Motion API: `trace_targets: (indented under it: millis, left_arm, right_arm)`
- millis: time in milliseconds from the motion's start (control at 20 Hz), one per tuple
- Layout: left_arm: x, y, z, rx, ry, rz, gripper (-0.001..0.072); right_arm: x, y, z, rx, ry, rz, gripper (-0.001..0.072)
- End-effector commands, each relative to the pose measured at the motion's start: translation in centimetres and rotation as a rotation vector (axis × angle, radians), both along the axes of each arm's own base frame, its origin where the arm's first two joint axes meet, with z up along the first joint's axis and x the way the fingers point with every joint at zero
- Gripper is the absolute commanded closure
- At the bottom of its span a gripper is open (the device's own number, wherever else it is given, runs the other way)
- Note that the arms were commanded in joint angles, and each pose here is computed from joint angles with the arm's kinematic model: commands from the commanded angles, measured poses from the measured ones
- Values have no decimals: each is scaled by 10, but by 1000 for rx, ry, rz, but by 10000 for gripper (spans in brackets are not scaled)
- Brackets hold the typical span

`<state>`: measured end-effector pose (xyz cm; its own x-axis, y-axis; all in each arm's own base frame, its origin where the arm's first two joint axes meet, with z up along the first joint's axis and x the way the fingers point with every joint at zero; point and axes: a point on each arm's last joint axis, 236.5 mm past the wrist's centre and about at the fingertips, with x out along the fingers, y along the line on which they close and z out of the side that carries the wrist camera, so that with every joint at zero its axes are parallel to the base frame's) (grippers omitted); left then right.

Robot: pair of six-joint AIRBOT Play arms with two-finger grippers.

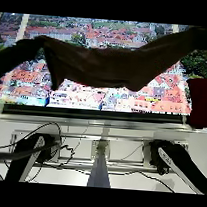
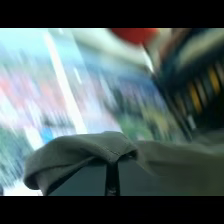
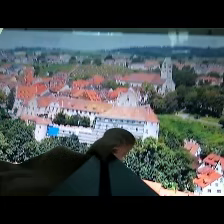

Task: Fold the clothes and pants, and hang the long-sleeved shirts on hangers.

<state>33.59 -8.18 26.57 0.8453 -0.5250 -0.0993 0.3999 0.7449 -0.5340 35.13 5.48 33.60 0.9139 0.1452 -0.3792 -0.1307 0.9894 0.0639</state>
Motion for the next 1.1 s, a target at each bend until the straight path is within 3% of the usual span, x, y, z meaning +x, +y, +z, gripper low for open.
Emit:
trace_targets:
  millis: [0,200,400,600,700,800,1000,1050]
  left_arm:
    - [-25,54,63,18,-210,262,688]
    - [-60,106,118,24,-411,545,688]
    - [-84,113,136,92,-491,631,688]
    - [-64,98,91,194,-357,529,689]
    - [-39,95,34,182,-197,450,689]
    - [-7,106,-30,109,-24,422,690]
    - [66,75,-148,-191,323,280,689]
    - [80,61,-175,-189,378,229,689]
  right_arm:
    - [-44,-10,63,-41,-174,7,704]
    - [-75,-13,62,-61,-155,21,704]
    - [-96,-2,33,-40,-19,74,704]
    - [-87,-2,21,-46,11,69,705]
    - [-63,-8,-22,-86,122,39,705]
    - [-26,0,-69,-82,206,47,705]
    - [87,19,-169,-54,210,40,704]
    - [107,21,-197,-55,223,36,704]
